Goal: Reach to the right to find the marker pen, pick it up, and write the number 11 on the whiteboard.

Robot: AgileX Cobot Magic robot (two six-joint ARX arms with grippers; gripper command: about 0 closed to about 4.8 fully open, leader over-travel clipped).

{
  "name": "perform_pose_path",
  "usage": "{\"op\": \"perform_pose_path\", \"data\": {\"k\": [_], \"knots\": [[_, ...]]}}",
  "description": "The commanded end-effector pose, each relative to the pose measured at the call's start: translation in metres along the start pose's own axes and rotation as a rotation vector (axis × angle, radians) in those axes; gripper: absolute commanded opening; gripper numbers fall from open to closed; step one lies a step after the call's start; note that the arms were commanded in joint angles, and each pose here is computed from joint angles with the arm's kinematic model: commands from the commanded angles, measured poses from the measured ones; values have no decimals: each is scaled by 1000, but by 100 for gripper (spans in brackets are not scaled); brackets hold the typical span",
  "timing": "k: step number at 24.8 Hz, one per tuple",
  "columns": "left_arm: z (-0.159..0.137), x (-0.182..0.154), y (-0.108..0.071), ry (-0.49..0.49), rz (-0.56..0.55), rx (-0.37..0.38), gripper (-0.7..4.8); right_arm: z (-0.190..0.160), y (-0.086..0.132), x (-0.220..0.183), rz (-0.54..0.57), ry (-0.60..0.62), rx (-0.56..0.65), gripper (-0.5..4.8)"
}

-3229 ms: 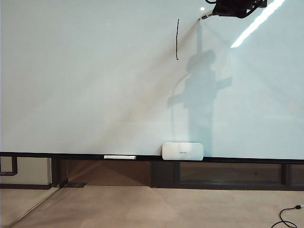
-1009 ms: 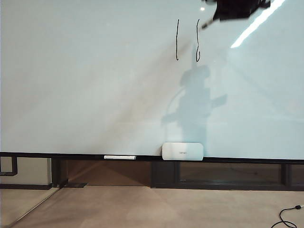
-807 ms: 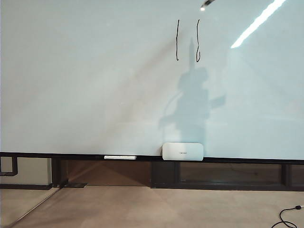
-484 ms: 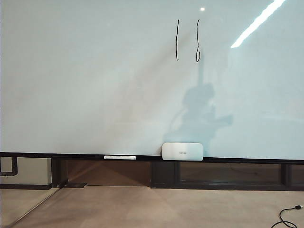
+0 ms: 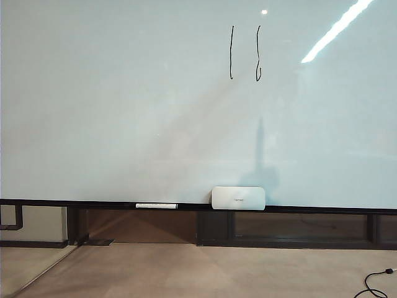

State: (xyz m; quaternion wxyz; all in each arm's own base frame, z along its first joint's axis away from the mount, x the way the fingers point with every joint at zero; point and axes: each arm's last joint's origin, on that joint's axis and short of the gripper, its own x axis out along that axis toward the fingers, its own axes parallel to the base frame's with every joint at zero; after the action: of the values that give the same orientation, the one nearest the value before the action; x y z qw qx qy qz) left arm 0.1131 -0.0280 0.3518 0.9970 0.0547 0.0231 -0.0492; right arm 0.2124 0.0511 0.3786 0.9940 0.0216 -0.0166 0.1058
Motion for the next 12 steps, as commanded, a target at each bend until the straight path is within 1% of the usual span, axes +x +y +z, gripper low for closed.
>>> {"op": "perform_pose_path", "data": {"k": [1,4,7,10,12], "knots": [[-7,-5,0,-4,9,-40,-5,-6,-1,-14,-6,-32,23,-1],[-18,-8,0,1,15,-69,-5,-16,-2,-24,-23,-30,50,-1],[-33,-10,-1,0,19,-115,-5,-27,-3,-34,-23,-29,71,-1],[-51,-11,-2,-7,18,-177,-5,-41,-3,-44,-23,-30,81,-1],[-65,-10,-4,3,24,-199,-5,-49,-4,-49,-32,-22,105,-1]]}}
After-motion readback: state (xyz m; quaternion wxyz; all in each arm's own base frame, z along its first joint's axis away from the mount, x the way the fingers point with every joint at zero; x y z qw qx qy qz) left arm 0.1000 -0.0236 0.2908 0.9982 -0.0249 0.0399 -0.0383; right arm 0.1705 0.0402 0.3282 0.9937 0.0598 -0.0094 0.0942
